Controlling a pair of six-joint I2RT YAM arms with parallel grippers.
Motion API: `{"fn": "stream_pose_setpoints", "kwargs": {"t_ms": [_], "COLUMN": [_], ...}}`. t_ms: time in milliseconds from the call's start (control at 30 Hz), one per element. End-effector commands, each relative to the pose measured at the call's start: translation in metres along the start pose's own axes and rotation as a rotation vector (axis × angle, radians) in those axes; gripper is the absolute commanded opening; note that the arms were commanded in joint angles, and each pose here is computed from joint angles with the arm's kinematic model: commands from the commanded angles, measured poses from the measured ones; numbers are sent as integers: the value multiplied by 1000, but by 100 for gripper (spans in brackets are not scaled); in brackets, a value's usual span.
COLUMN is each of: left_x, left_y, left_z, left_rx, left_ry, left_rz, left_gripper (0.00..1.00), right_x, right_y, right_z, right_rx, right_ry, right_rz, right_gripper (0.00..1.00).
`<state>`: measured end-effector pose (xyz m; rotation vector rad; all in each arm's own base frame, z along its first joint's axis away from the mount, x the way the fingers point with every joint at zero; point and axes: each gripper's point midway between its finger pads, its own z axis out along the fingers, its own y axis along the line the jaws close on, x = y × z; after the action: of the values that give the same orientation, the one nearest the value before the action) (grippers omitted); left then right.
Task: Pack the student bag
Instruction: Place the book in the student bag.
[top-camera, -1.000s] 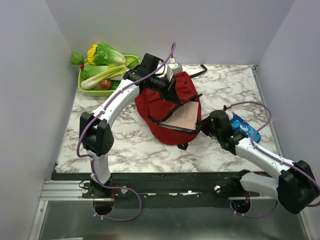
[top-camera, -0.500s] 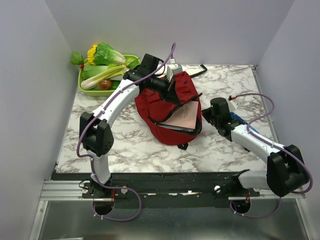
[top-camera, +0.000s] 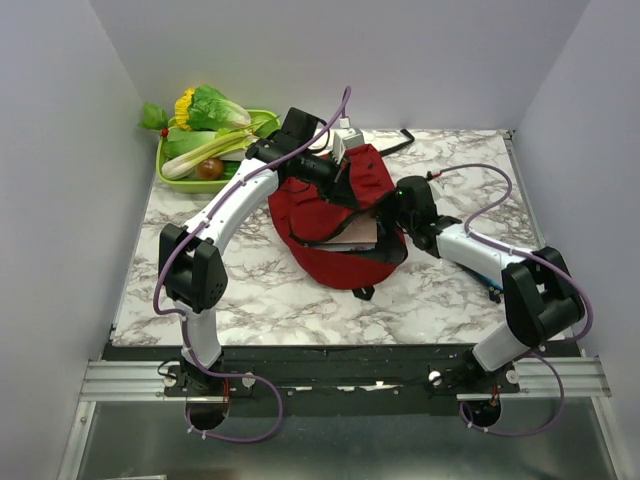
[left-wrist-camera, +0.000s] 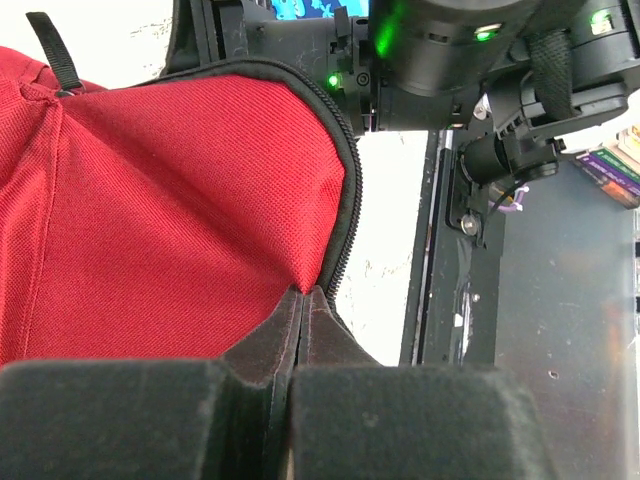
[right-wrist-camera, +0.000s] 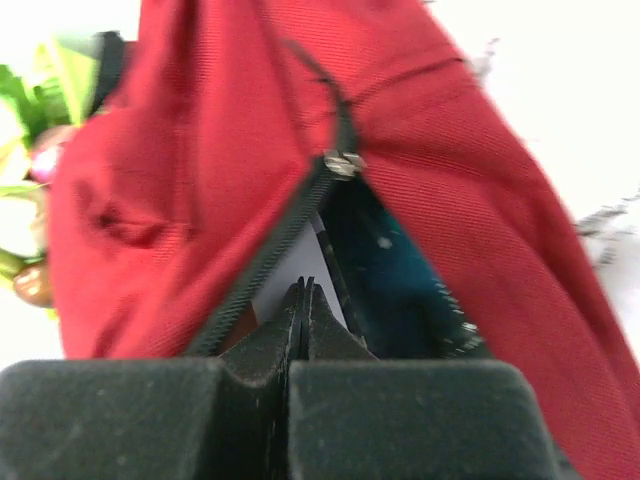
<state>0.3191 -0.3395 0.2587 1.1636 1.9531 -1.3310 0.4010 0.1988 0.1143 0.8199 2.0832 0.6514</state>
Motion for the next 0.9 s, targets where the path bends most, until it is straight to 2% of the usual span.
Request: {"fn": "stream_pose_setpoints", "kwargs": {"t_ms": [0, 133, 233, 267, 333, 367, 433, 533, 600, 633, 667, 767, 833, 867], "left_x": [-18, -19, -16, -15, -13, -12, -11, -11, -11, -11, -11, -14, -16, -17], "left_y": [-24, -24, -24, -24, -23, -22, -21, -20, -21, -21, -21, -22, -21, -21], "left_z": [-4, -5, -6, -5, -6, -6, -6, -5, -6, -6, -6, -6, -6, -7], "left_rx": [85, 85, 86, 87, 86, 88, 88, 90, 92, 91, 91, 92, 90, 90], "left_ry": [-40, -39, -32, -29, -29, -29, -29, -29, -31, -33, -33, -41, -47, -50], "left_rz": [37, 39, 38, 36, 35, 35, 33, 28, 29, 30, 27, 31, 33, 34], "left_gripper": [0, 0, 0, 0, 0, 0, 0, 0, 0, 0, 0, 0, 0, 0], "right_x": [14, -2, -23, -26, -41, -45, -48, -52, -46, -43, -36, -5, 12, 26], "right_y": [57, 53, 42, 31, 35, 31, 33, 25, 18, 17, 12, 4, 2, 1], "right_z": [0, 12, 6, 3, -15, -19, -35, -58, -68, -78, -82, -97, -102, -106], "right_rx": [-170, -119, -73, -49, -74, -76, -106, -110, -115, -132, -128, -170, -184, -197], "right_ry": [39, -49, -122, -139, -182, -189, -190, -203, -174, -156, -129, -48, -3, 31], "right_rz": [9, 26, 18, 10, 16, -1, -21, -27, -55, -61, -62, -77, -83, -94], "right_gripper": [1, 3, 14, 25, 36, 44, 49, 50, 47, 43, 28, 7, 1, 1]}}
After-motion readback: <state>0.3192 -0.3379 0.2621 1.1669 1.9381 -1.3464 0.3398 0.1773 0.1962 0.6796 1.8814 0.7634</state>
